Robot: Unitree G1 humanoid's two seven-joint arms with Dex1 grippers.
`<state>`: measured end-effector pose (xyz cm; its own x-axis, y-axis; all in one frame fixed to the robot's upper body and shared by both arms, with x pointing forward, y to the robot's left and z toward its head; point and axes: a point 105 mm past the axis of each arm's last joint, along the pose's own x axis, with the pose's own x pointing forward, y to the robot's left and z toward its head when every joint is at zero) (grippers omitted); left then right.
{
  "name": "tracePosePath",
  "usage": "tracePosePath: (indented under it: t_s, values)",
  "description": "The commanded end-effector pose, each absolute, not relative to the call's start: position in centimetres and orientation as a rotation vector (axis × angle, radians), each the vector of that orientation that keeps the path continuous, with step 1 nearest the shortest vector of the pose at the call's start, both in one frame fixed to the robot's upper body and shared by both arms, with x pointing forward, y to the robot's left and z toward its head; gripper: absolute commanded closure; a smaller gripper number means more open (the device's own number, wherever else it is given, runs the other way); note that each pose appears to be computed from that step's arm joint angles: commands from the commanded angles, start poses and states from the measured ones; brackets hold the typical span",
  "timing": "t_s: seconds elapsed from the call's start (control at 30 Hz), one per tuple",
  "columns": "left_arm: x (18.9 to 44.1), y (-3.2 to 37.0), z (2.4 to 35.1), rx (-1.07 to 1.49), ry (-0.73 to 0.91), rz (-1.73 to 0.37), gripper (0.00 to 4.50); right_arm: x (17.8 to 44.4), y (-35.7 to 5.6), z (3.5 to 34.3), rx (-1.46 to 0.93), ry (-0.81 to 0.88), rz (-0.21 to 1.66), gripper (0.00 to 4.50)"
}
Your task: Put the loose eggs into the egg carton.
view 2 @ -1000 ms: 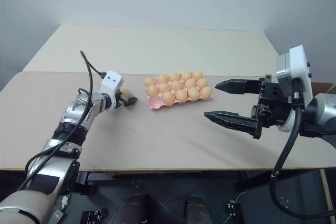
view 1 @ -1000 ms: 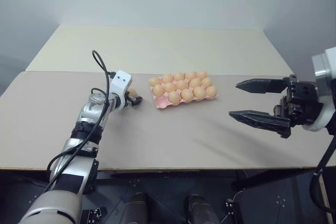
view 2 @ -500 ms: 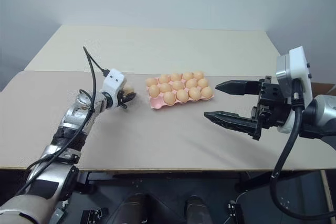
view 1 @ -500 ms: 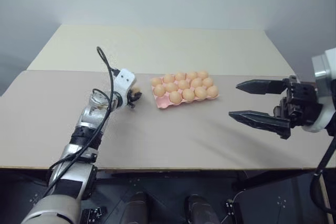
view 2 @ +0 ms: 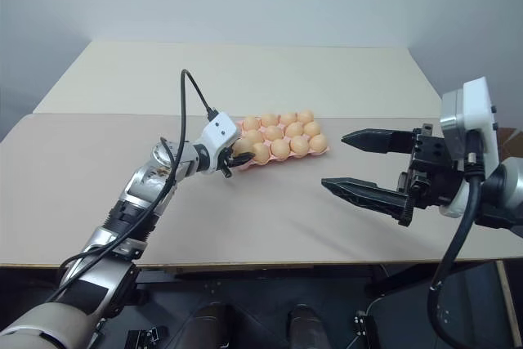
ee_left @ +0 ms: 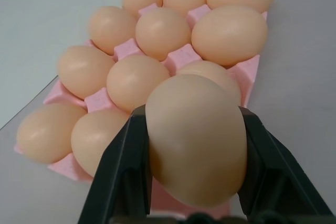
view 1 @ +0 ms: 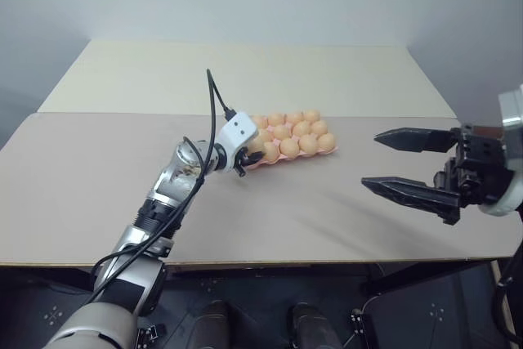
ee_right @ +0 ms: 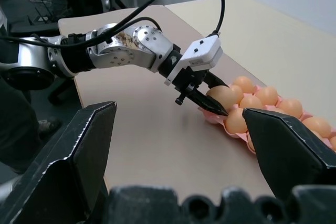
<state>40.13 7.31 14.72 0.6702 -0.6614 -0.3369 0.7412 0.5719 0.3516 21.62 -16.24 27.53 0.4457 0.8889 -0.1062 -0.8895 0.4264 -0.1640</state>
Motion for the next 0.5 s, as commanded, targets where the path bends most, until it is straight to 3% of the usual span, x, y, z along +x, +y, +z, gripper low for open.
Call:
tracePosePath:
  t_s: [0.03,0.4,0.43,0.5]
  values:
    - [40.0,6.8,16.5,0.529,0.117,-0.848,2.83,21.1,-16.2,28.4,-0.239,-0.027,1.106,0.0]
    - [40.0,7.9,16.0,0.507,0.16,-0.829,2.83,21.3,-16.1,28.3,-0.235,-0.033,1.105,0.0]
    - [39.9,7.8,16.0,0.501,0.162,-0.836,2.09,21.3,-16.1,28.4,-0.235,-0.034,1.105,0.0]
    - [39.8,7.7,16.1,0.495,0.163,-0.845,1.59,21.3,-16.1,28.4,-0.236,-0.034,1.107,0.0]
